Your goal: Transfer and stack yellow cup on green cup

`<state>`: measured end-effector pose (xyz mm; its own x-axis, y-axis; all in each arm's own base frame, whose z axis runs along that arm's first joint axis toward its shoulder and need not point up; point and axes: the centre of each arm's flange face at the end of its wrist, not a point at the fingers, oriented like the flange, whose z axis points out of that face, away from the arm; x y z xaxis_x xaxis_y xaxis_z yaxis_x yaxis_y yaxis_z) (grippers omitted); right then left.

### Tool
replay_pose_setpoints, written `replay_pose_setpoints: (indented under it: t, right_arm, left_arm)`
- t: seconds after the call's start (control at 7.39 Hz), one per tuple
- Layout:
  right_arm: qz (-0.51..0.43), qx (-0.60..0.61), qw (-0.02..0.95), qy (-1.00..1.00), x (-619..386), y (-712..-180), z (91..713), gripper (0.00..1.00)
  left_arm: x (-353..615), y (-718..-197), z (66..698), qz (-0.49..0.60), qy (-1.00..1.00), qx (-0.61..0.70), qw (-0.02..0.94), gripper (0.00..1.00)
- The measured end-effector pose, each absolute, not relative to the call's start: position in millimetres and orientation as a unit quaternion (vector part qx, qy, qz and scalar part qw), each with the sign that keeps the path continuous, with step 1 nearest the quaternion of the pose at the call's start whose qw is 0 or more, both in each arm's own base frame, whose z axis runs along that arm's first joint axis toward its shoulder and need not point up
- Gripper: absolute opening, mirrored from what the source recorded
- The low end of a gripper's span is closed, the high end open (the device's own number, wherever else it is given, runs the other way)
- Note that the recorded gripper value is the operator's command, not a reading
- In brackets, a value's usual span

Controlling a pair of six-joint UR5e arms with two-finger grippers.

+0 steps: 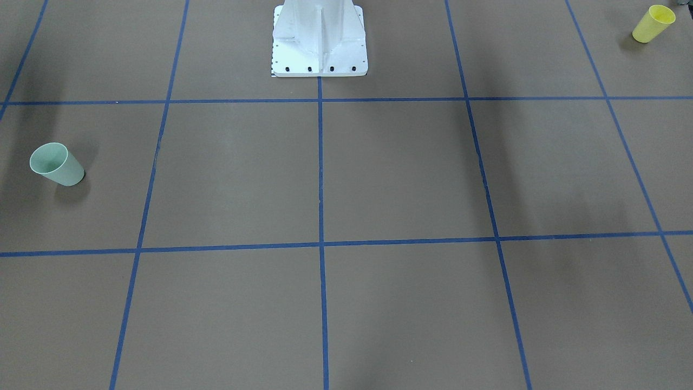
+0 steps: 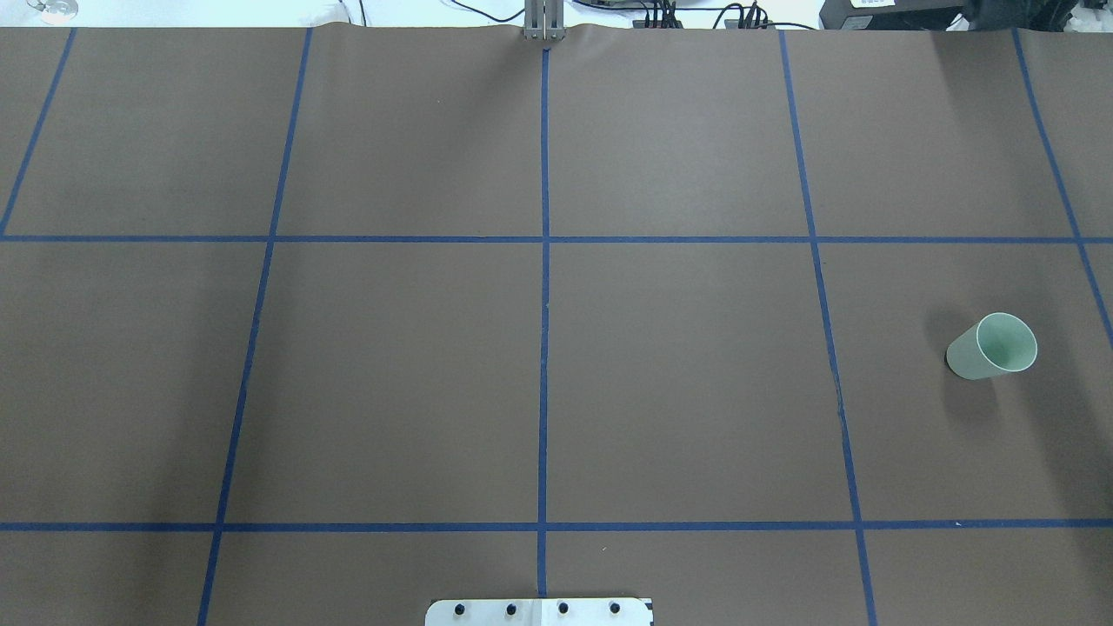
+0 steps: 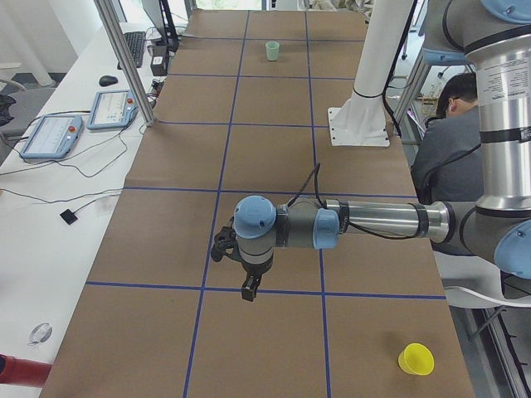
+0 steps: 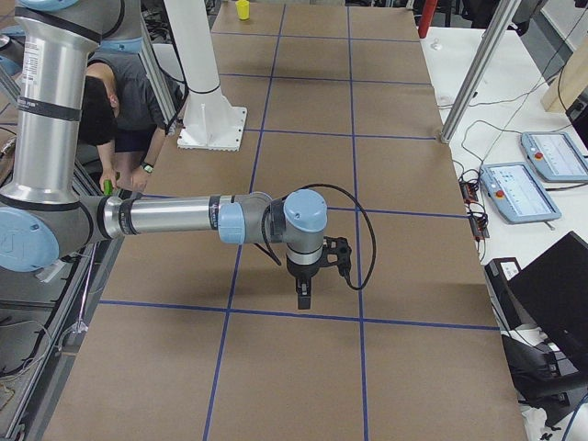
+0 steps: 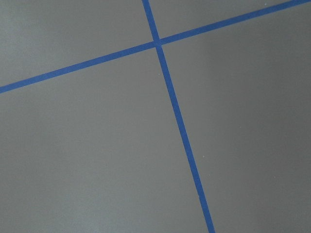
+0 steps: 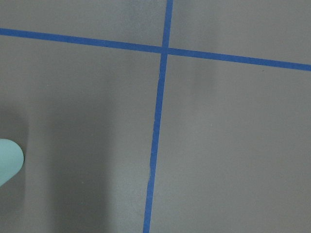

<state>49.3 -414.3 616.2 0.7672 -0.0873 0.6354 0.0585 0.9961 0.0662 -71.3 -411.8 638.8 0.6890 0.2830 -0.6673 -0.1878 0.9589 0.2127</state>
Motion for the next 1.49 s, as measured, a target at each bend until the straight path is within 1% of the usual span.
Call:
replay_pose_setpoints:
  t: [0.95, 1.49]
  right_arm:
    - [-0.037, 0.019, 0.939, -0.341, 49, -413, 617, 0.99]
    - [-0.03, 0.0, 0.938, -0.345, 49, -396, 634, 0.99]
  left_arm:
    - [-71, -414, 629, 0.128, 0.372, 0.072, 0.917, 1.0]
    - [-72, -446, 609, 0.139, 0.367, 0.102, 0.914, 1.0]
